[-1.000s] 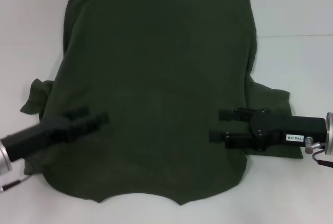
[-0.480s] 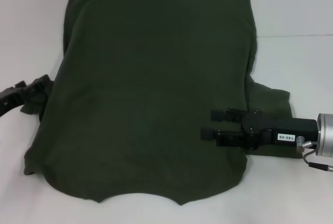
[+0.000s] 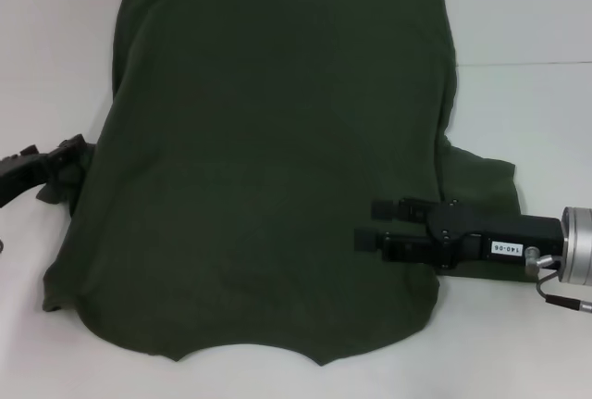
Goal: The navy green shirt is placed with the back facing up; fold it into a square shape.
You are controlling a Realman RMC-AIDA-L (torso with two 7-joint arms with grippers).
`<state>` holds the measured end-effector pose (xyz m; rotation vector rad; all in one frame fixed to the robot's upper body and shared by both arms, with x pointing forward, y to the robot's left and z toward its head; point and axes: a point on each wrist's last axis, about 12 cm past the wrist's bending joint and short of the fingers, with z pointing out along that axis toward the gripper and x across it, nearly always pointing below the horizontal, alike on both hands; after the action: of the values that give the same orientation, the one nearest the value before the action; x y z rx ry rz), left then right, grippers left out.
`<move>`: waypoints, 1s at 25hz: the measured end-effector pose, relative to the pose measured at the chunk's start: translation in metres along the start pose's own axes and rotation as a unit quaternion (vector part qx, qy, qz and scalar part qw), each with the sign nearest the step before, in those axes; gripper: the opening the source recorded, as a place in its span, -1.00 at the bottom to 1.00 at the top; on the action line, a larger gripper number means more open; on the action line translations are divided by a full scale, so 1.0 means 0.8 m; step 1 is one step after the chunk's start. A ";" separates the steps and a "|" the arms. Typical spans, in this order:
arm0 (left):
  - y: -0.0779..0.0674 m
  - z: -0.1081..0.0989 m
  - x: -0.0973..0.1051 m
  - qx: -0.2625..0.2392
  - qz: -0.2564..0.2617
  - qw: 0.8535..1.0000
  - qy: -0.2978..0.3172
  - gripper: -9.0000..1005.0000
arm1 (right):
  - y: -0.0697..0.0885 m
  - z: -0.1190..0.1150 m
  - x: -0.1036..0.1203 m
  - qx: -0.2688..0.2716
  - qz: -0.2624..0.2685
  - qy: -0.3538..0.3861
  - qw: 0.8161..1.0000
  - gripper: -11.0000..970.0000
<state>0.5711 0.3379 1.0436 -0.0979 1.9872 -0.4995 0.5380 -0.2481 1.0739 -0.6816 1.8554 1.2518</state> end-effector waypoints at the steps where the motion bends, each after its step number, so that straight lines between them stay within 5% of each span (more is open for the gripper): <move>1: -0.001 0.001 0.001 0.001 0.003 1.000 0.002 0.71 | 0.000 0.000 0.000 0.001 0.001 -0.001 1.000 0.83; 6: -0.005 0.006 0.005 0.003 0.024 1.000 0.008 0.71 | 0.000 -0.001 0.001 0.002 0.003 -0.004 1.000 0.63; 25: -0.012 0.013 0.011 0.000 0.053 0.998 0.025 0.68 | -0.001 -0.001 -0.002 0.005 0.001 -0.009 1.000 0.63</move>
<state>0.5751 0.3235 1.0358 0.0196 2.0294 -0.4382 0.5397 -0.2492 1.0750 -0.6606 1.8469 1.2458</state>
